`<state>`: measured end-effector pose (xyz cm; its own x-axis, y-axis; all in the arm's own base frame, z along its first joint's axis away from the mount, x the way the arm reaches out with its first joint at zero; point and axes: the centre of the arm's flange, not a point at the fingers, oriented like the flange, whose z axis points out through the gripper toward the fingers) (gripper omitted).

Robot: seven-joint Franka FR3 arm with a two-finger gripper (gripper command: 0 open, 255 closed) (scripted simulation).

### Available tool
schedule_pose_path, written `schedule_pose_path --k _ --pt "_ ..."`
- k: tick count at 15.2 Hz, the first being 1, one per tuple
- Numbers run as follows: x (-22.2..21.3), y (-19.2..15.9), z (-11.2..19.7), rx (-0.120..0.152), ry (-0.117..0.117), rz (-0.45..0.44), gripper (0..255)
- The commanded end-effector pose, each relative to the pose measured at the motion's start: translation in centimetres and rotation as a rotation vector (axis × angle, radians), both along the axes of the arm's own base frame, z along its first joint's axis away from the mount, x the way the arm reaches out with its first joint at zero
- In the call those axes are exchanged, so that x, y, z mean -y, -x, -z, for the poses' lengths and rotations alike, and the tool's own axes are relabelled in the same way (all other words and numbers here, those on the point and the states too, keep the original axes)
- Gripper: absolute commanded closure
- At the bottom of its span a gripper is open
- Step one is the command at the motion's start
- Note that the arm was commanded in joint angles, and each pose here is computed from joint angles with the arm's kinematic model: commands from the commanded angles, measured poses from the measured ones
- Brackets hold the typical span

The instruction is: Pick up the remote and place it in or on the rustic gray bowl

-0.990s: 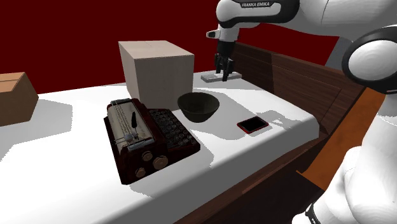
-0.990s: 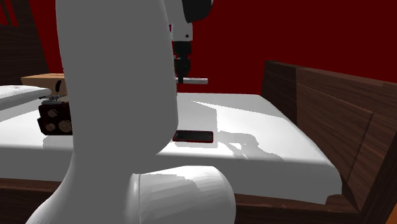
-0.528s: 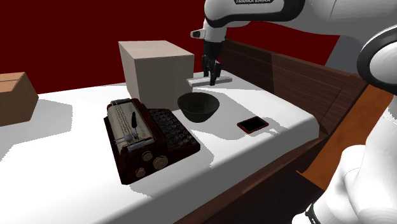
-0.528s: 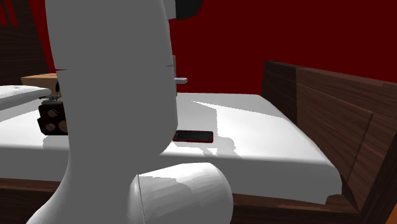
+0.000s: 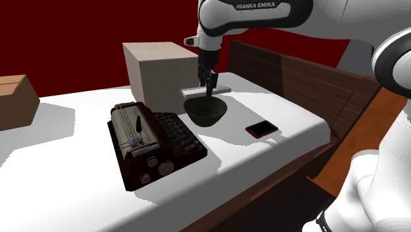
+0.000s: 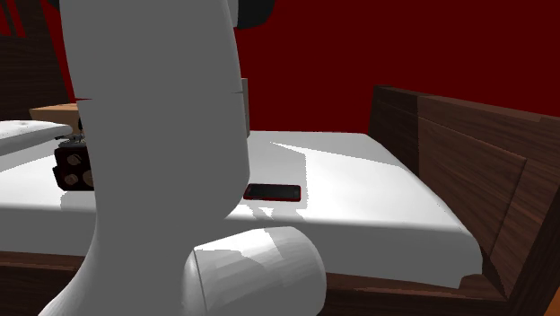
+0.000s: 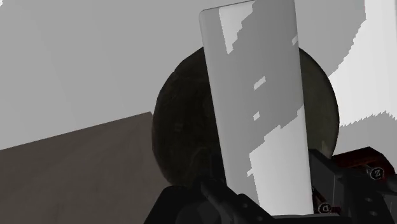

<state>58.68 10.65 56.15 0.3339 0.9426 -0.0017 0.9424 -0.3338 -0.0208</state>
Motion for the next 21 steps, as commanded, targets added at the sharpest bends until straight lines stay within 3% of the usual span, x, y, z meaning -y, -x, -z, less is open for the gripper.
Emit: schedule_pose_path --k 1,9,17,18,21 --pt "0.0 0.0 1.1 0.001 0.0 0.0 255" --pt "0.0 0.0 5.5 0.001 0.0 0.0 255" --pt "0.0 0.0 5.5 0.001 0.0 0.0 255" --pt "0.0 0.0 5.5 0.001 0.0 0.0 0" --pt "0.0 0.0 5.5 0.001 0.0 0.0 0"
